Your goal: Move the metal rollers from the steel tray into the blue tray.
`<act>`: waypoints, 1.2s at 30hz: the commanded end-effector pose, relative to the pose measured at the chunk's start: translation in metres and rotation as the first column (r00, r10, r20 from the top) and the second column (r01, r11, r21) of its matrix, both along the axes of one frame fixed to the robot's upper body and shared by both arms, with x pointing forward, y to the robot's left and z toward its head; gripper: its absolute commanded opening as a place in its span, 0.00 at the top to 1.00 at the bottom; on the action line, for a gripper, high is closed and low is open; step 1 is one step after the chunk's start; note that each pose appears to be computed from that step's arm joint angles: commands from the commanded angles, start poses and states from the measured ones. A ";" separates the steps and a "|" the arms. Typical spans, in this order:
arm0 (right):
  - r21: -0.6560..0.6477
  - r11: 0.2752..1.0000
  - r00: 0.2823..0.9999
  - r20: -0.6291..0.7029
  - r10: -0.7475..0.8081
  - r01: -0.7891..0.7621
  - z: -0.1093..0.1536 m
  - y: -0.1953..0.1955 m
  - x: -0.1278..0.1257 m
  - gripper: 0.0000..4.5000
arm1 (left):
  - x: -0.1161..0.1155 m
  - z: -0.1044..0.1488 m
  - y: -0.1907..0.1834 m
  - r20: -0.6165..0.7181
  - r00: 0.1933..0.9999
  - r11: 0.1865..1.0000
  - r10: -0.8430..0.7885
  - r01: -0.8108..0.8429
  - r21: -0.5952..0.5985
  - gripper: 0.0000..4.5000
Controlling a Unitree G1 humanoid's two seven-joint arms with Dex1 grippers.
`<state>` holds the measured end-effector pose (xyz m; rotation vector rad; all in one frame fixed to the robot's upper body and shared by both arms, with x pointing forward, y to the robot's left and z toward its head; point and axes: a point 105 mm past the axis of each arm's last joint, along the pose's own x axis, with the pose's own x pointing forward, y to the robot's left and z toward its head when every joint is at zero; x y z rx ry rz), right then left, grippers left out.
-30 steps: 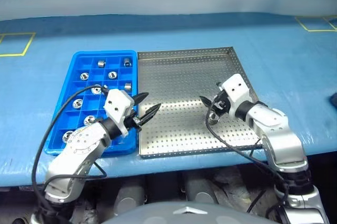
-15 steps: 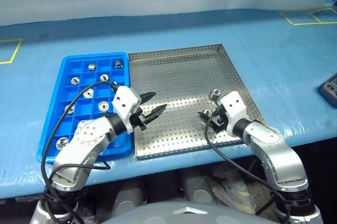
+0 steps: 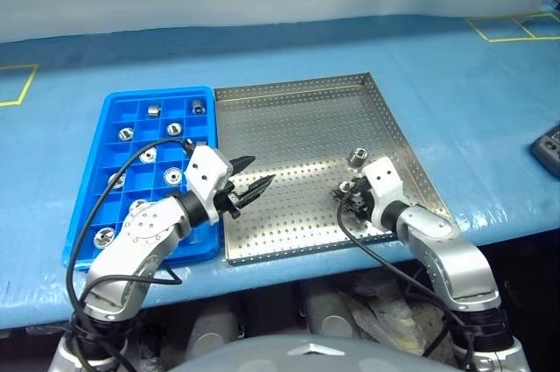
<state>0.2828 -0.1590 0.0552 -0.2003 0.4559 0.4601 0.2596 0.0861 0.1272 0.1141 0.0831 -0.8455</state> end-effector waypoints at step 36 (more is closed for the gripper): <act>0.094 0.423 0.425 0.377 0.823 -0.901 0.116 0.241 -0.031 0.62 | -0.093 0.027 0.131 -0.002 0.842 0.838 0.539 -0.536 0.105 0.40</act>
